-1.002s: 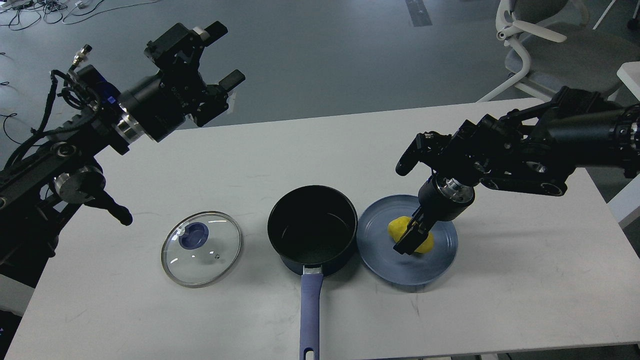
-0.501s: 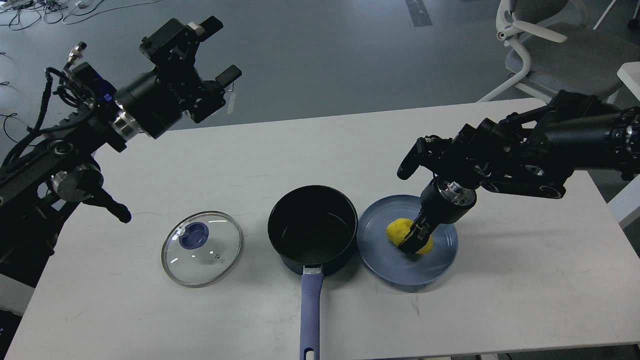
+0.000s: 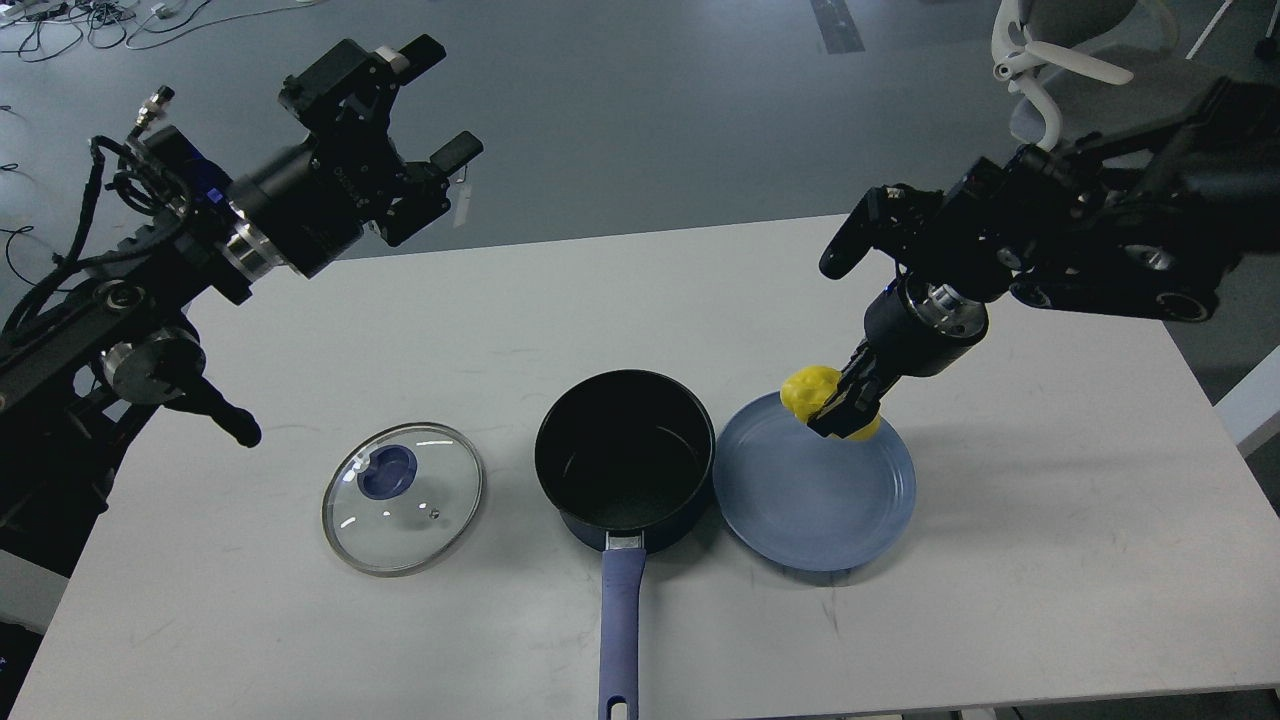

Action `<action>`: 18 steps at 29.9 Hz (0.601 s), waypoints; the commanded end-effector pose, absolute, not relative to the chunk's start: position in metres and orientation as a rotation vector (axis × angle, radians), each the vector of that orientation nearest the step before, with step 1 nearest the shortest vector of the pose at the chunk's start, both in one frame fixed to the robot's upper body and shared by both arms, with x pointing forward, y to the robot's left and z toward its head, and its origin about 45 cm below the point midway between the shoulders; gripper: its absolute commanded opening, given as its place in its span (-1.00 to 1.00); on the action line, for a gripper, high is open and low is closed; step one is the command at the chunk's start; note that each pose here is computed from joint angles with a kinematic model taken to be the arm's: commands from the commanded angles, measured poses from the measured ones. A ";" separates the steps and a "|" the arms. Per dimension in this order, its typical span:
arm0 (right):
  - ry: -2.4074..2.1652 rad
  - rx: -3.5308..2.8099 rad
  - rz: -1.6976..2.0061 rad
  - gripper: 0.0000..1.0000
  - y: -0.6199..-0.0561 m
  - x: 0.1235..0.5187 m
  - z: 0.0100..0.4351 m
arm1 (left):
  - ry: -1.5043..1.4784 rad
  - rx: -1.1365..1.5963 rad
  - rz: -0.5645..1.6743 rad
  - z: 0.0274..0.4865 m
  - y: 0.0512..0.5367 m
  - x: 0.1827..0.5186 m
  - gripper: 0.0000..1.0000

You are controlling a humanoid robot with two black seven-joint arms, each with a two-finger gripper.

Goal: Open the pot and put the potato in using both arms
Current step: 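Lift the potato and carry it over the open pot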

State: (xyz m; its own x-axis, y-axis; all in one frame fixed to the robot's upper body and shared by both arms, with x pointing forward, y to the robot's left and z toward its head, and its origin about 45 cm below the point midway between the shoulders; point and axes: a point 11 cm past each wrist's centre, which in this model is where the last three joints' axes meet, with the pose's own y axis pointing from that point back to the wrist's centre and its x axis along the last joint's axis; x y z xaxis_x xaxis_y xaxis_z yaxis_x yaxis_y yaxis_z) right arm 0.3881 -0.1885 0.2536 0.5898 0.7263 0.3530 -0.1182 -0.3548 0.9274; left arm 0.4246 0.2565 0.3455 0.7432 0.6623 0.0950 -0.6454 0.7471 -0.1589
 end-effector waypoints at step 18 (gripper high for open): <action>0.629 1.789 1.086 -0.40 -0.073 0.376 0.244 | -0.151 -0.121 0.717 0.347 0.256 0.425 0.95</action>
State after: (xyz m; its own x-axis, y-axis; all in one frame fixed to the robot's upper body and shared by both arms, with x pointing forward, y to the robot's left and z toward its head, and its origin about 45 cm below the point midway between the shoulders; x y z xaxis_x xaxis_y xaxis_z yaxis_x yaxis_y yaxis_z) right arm 0.3802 -0.0890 0.2540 0.4953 0.7653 0.4111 -0.0542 -0.4450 0.8939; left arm 0.4245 0.2558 0.3466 0.7451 0.6601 0.0955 -0.6429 0.7489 -0.1607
